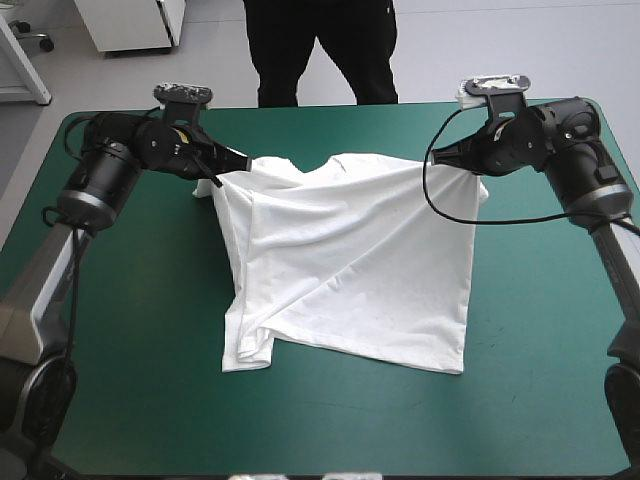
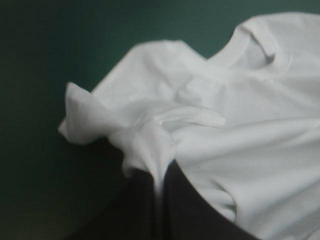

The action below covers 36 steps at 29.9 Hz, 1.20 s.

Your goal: Fold the cloth

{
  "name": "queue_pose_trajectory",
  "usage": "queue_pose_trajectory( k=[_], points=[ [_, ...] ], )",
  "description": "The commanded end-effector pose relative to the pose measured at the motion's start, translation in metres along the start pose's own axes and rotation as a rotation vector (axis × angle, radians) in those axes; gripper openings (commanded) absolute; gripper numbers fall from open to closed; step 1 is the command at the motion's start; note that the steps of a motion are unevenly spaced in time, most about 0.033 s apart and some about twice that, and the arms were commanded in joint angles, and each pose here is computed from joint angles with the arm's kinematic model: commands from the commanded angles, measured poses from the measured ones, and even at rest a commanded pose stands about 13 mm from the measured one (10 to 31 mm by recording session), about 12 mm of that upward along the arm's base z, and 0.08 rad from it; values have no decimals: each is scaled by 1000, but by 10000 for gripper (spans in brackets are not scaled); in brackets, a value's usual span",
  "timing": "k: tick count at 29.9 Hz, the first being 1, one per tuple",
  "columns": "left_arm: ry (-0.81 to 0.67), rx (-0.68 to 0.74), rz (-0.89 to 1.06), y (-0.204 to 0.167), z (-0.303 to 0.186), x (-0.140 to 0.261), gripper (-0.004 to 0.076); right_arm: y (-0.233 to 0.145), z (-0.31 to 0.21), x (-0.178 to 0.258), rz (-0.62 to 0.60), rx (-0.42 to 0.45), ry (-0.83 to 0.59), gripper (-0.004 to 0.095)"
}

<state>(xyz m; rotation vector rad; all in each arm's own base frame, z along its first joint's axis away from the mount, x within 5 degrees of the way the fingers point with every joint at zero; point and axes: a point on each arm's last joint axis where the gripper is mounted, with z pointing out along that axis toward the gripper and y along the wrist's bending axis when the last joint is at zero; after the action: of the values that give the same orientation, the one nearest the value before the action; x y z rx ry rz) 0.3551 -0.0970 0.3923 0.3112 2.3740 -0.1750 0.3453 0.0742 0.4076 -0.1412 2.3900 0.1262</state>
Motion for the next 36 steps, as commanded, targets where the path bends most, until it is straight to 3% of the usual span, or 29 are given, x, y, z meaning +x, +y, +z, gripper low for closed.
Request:
queue_pose_trajectory(
  k=[1, 9, 15, 26, 36],
  points=[
    [-246, 21, 24, -5, -79, -20, -9, -3, -64, -20, -6, -7, -219, -17],
    [-541, 36, 64, -12, -186, -36, -9, -3, -145, -33, -11, -15, -455, -17],
    [-647, 35, 72, -14, -230, -33, -9, -5, -197, -33, -16, -3, -607, -17],
    [-654, 35, 77, -14, -246, -25, -9, -6, -222, -24, -15, -4, -660, -17],
    [-672, 39, 52, -12, -185, -59, -9, -3, -154, -53, -14, -5, -603, -17]
  ],
)
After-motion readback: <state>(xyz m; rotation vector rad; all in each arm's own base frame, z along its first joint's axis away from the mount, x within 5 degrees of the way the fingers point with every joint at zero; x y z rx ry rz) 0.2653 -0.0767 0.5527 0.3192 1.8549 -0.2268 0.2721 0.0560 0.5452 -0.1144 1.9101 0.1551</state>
